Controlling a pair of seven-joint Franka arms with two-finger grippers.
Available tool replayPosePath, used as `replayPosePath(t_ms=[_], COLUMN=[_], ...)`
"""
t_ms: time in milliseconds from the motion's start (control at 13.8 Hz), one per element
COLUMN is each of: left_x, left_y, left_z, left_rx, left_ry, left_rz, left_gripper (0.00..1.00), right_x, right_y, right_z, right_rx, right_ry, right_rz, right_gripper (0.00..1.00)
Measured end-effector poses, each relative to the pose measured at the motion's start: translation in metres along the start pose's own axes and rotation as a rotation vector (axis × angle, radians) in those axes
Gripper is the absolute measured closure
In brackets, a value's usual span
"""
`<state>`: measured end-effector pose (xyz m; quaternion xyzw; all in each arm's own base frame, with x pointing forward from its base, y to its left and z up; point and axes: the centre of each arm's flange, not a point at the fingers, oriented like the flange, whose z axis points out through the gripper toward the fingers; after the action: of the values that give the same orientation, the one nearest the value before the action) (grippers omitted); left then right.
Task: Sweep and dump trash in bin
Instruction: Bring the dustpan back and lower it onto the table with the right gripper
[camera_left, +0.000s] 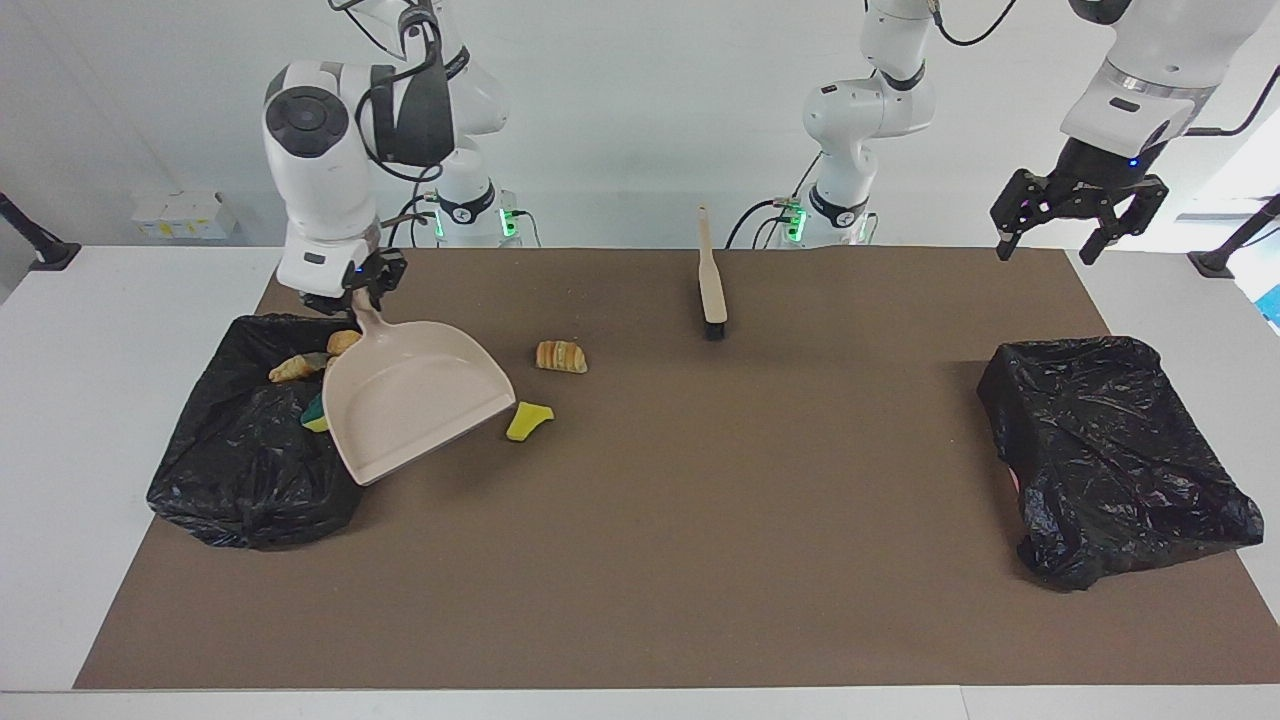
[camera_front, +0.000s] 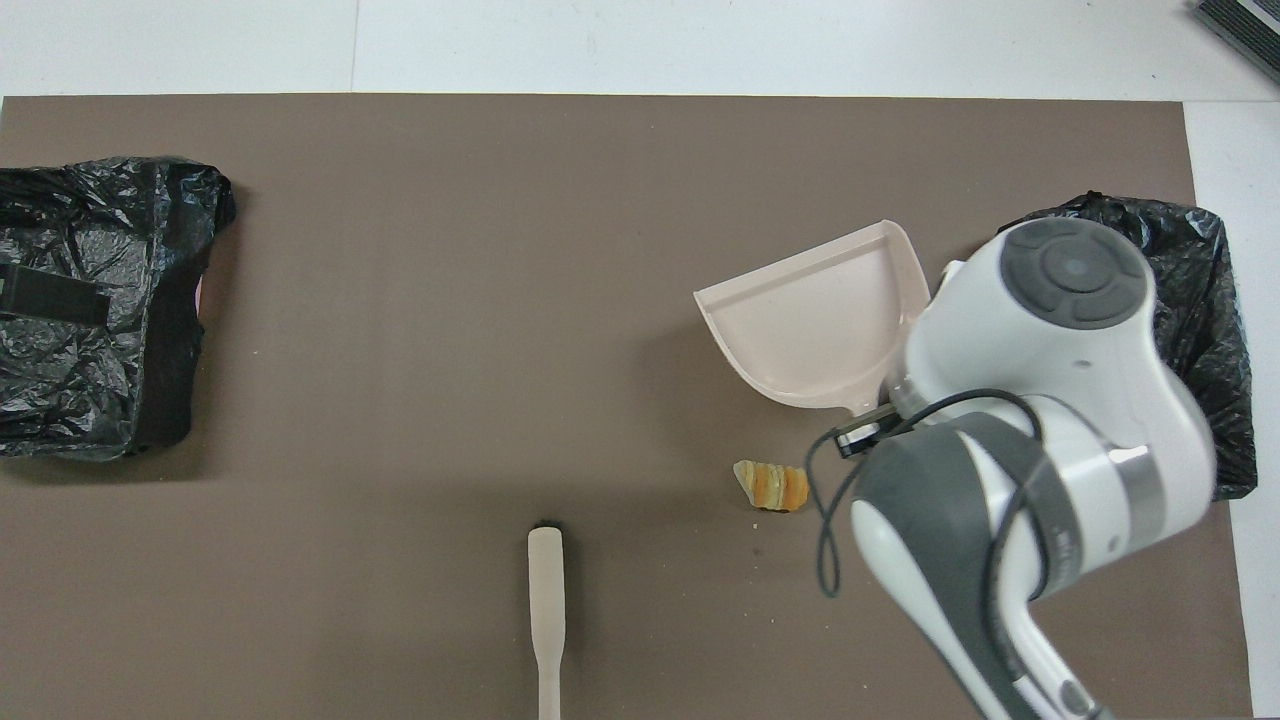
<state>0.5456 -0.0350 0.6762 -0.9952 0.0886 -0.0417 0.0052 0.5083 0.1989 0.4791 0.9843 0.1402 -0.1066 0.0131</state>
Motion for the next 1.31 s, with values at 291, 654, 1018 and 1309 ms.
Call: replayPosePath(t_ms=[291, 654, 1018, 1309], left_x=[-0.004, -0.007, -0.007, -0.01], left_y=[0.004, -0.009, -0.01, -0.007], left_z=[-0.002, -0.004, -0.003, -0.001], left_rx=[-0.003, -0.002, -0.002, -0.006], left_ry=[-0.017, -0.015, -0.015, -0.045], left_rz=[0.006, -0.016, -0.02, -0.014], left_gripper=[0.0, 0.0, 0.0, 0.0], right_x=[0.023, 0.085, 0.151, 0.158], right_y=[-0.108, -0.22, -0.239, -0.249], right_z=[0.004, 0.054, 0.107, 0.107], right_rx=[0.112, 0.162, 0.159, 0.145], right_ry=[0.019, 0.064, 0.107, 0.146], right_rz=[0.179, 0.314, 0.324, 0.3], right_gripper=[0.67, 0.67, 0.67, 0.62])
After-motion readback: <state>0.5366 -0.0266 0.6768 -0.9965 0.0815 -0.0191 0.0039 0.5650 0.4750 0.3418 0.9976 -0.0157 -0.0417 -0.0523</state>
